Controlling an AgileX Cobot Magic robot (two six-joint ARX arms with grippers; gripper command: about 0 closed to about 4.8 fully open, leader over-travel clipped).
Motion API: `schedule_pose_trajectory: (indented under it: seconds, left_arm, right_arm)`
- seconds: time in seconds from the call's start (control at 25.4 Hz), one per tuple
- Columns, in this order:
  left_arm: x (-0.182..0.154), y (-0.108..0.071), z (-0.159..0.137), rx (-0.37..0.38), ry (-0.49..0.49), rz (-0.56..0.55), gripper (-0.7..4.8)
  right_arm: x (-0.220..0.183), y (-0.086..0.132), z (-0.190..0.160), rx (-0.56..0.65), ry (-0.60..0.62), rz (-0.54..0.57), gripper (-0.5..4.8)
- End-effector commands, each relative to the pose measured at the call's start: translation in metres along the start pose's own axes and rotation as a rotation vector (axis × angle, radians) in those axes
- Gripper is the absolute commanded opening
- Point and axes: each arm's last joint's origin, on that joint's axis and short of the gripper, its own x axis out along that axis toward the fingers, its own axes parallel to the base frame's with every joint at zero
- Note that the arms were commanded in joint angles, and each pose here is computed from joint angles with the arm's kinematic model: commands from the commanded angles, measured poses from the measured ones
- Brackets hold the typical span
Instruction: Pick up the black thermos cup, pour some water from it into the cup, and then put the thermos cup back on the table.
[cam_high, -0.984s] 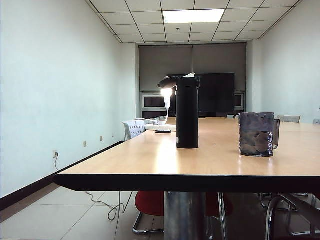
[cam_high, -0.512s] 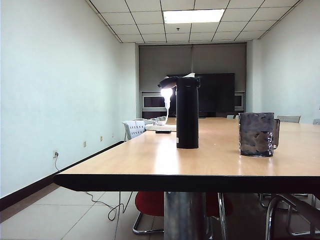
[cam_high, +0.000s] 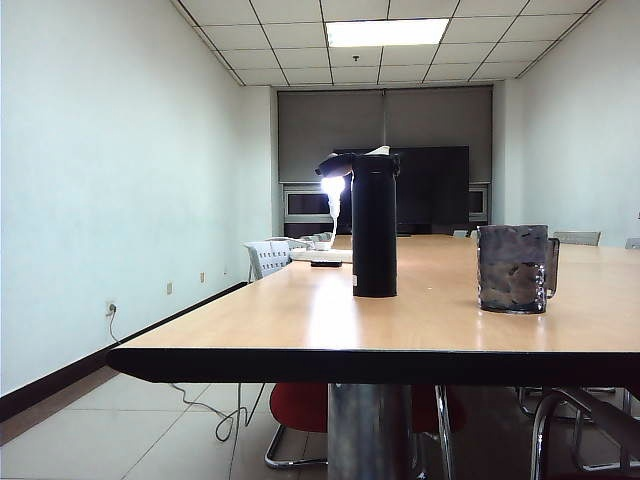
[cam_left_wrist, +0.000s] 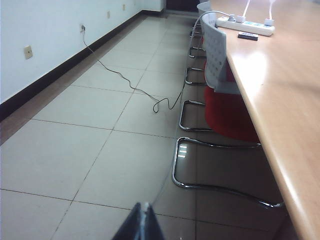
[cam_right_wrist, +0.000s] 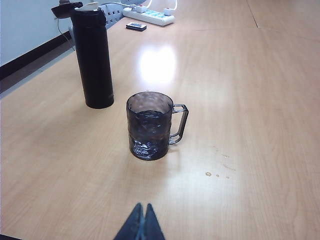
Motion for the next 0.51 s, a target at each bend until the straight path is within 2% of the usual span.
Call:
schedule_pose_trajectory:
  seconds: [0.04, 0.28, 0.51]
  left_arm:
    - [0.000, 0.001, 0.000, 0.005, 0.002, 0.030, -0.06]
    - [0.000, -0.007, -0.004, 0.015, 0.042, -0.019, -0.05]
    - [-0.001, -0.010, -0.004, 0.020, 0.042, -0.052, -0.05]
  right_arm:
    - [-0.001, 0.000, 0.002, -0.004, -0.017, 0.000, -0.01]
    - [-0.001, 0.000, 0.002, -0.004, -0.017, 0.000, -0.01]
    - [-0.001, 0.000, 0.002, -0.004, -0.017, -0.001, -0.01]
